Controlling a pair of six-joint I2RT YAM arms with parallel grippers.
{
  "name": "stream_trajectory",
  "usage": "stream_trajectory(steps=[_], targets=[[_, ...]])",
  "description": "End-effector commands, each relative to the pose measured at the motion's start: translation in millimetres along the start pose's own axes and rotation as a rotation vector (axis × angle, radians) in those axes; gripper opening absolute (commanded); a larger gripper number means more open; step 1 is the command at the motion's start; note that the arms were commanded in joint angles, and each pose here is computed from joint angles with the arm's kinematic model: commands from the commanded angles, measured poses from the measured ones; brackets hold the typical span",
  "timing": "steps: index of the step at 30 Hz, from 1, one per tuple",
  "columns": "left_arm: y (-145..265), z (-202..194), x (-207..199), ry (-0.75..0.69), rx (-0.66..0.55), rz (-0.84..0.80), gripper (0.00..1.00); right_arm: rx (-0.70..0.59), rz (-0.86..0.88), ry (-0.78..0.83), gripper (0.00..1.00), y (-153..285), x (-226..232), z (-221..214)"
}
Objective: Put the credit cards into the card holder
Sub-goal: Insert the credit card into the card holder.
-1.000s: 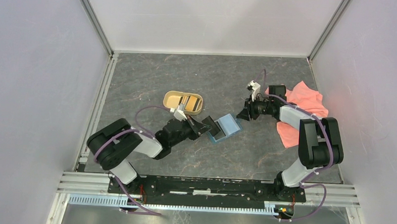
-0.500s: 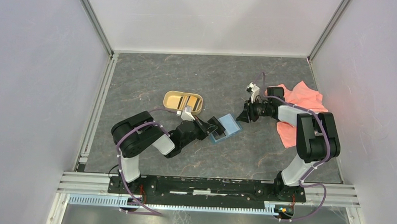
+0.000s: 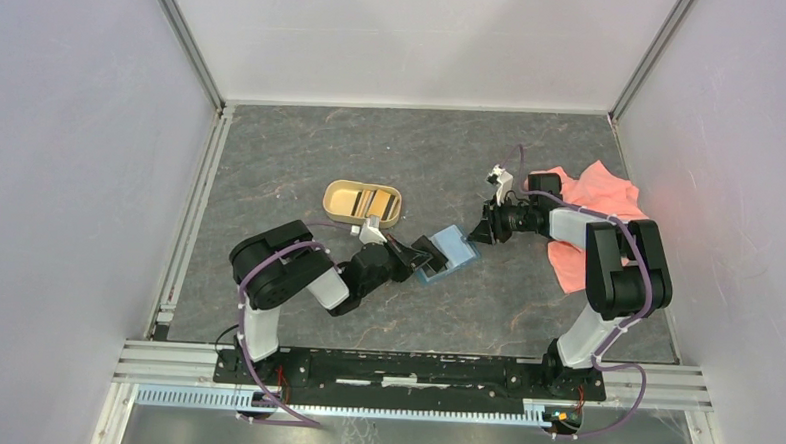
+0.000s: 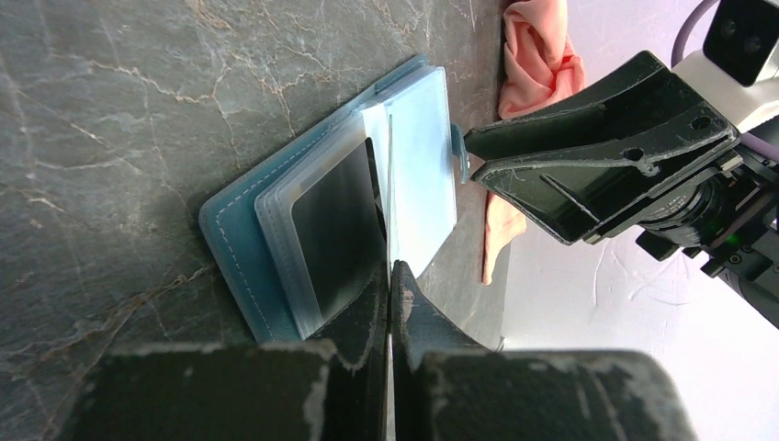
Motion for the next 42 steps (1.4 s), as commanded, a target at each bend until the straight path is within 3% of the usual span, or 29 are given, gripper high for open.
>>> stream_trajectory(steps=[1,25,42], targets=[[-4,1,-7,0.051,-0.035,-0.031,0.02,-0.025,0.000,0.013,0.38,1,-3,9],[-10,-10,-10,0.158,0.025,-0.123,0.02,0.019,-0.011,-0.015,0.36,-4,-9,0],[-20,-19,0,0.203,0.071,-0.090,0.02,0.012,0.004,-0.014,0.35,-4,-7,1]])
Point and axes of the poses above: each gripper's point midway between its finger pads, its own y axis back along the fingers, its own x axis along the line the jaws close on, z = x × y, the point moved 9 cm from there along y, back along the fingers, and after that the axes turned 1 degree about y, right-handed, at the moved point
